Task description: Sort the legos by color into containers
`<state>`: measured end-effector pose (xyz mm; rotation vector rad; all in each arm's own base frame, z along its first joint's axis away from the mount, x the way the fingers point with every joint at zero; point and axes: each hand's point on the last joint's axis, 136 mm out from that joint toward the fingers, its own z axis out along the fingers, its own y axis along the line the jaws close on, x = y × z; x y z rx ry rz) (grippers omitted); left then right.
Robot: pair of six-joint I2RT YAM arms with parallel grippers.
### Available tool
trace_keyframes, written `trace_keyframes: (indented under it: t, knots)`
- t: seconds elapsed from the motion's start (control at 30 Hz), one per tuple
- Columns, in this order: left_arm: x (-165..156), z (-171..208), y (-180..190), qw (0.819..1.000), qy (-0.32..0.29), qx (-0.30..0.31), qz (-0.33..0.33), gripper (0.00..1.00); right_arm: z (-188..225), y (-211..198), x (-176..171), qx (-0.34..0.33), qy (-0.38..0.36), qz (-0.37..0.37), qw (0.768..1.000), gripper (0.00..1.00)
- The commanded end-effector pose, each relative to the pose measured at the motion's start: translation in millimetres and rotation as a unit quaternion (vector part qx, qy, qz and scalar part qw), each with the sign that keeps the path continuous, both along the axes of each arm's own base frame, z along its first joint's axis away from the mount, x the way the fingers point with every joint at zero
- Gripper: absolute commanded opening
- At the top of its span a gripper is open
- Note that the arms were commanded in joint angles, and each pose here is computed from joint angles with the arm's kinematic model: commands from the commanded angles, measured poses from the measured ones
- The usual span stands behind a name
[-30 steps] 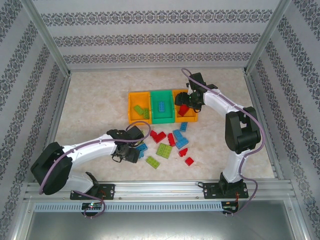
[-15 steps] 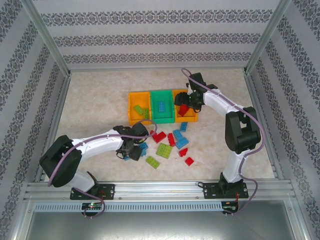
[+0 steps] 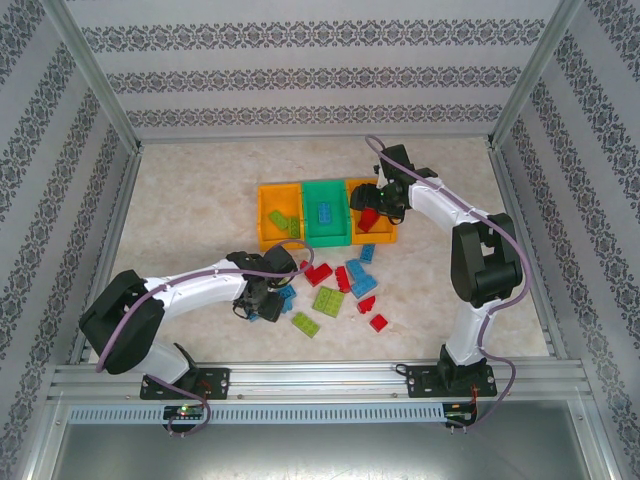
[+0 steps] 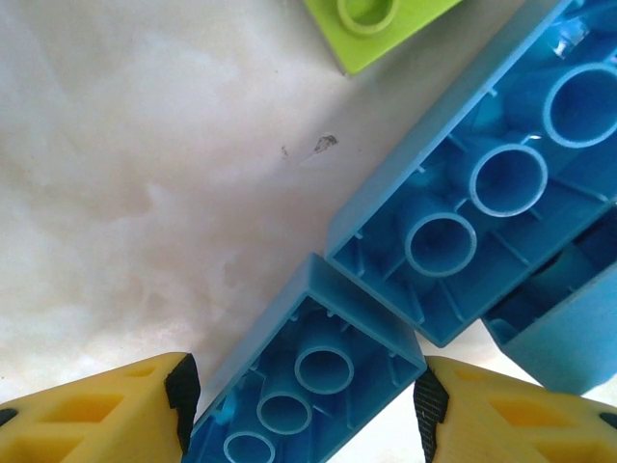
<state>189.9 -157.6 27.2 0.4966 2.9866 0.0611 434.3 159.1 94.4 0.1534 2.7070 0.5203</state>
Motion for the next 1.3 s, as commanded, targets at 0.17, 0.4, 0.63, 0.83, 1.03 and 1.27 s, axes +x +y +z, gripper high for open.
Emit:
trace_keyframes:
  t: [0.17, 0.4, 0.63, 0.83, 1.03, 1.27]
  knots:
    - [-12, -11, 10, 1.0, 0.016, 0.027, 0.004, 0.69, 0, -6, -1, -0.001, -0.002, 0.0, 1.0, 0.78]
    - [-13, -16, 15, 0.999, 0.018, 0.039, 0.013, 0.72, 1, -6, -1, 0.0, -0.003, 0.0, 1.0, 0.79]
    - [-10, -19, 19, 0.998, 0.011, 0.051, 0.021, 0.72, 1, -6, 0, 0.002, -0.002, -0.001, 1.0, 0.79]
    - [-4, -17, 14, 0.999, 0.0, 0.044, 0.019, 0.7, 2, -5, 0, 0.003, -0.004, -0.001, 1.0, 0.79]
    - [-3, -19, 11, 0.999, 0.003, 0.041, 0.019, 0.58, 3, -7, -1, 0.002, -0.004, -0.002, 1.0, 0.79]
    - [-8, -19, 13, 0.999, 0.012, 0.038, 0.034, 0.37, 1, -7, -2, 0.002, -0.002, -0.003, 1.0, 0.79]
